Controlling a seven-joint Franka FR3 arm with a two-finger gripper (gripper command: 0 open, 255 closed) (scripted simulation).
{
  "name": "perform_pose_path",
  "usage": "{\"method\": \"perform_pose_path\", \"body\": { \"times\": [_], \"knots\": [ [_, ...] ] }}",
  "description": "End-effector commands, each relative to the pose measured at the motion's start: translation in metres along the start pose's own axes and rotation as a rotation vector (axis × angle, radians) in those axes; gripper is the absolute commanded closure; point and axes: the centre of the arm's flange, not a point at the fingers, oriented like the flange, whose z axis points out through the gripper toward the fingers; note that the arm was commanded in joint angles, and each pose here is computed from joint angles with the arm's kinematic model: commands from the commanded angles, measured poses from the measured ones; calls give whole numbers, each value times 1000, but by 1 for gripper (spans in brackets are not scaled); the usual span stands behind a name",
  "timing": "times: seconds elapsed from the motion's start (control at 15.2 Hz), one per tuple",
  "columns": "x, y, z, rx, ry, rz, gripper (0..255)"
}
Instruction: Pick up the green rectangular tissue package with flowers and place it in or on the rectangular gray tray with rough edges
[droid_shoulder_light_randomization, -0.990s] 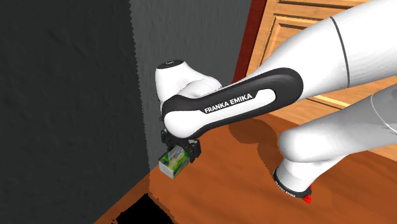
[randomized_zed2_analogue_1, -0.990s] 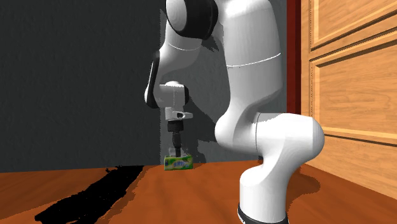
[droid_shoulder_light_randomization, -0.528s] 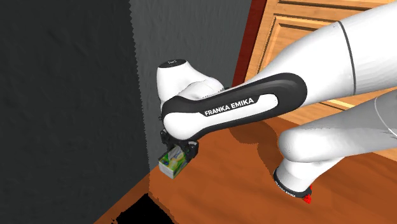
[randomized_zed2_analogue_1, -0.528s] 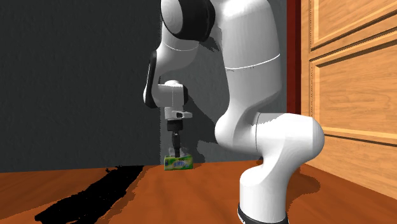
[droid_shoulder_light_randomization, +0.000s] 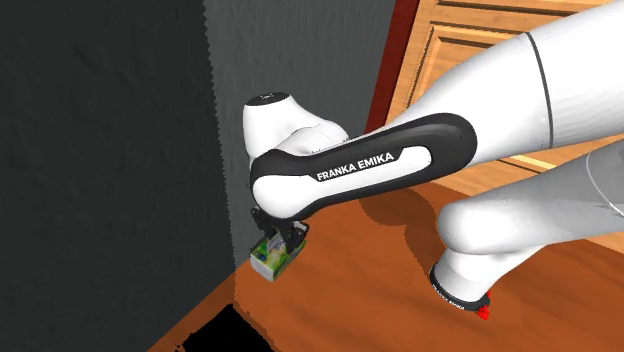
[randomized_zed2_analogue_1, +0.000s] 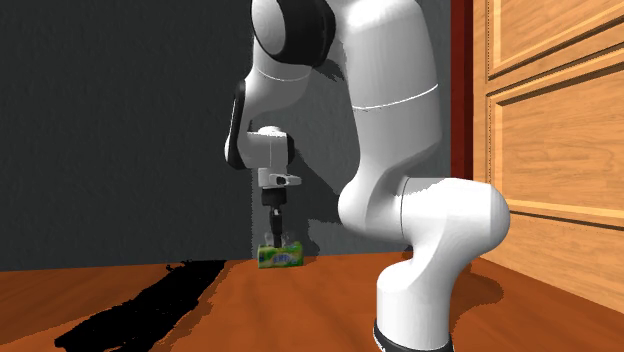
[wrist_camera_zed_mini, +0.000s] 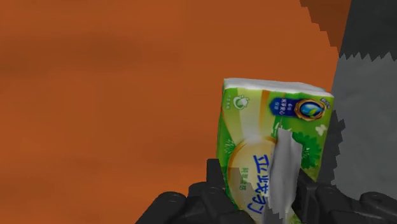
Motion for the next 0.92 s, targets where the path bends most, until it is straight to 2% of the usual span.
{"method": "perform_pose_path", "body": {
  "times": [0.0,0.86],
  "knots": [
    [6,-8,-9,84,-6,1,255],
    [10,-3,-77,84,-6,1,255]
  ]
}}
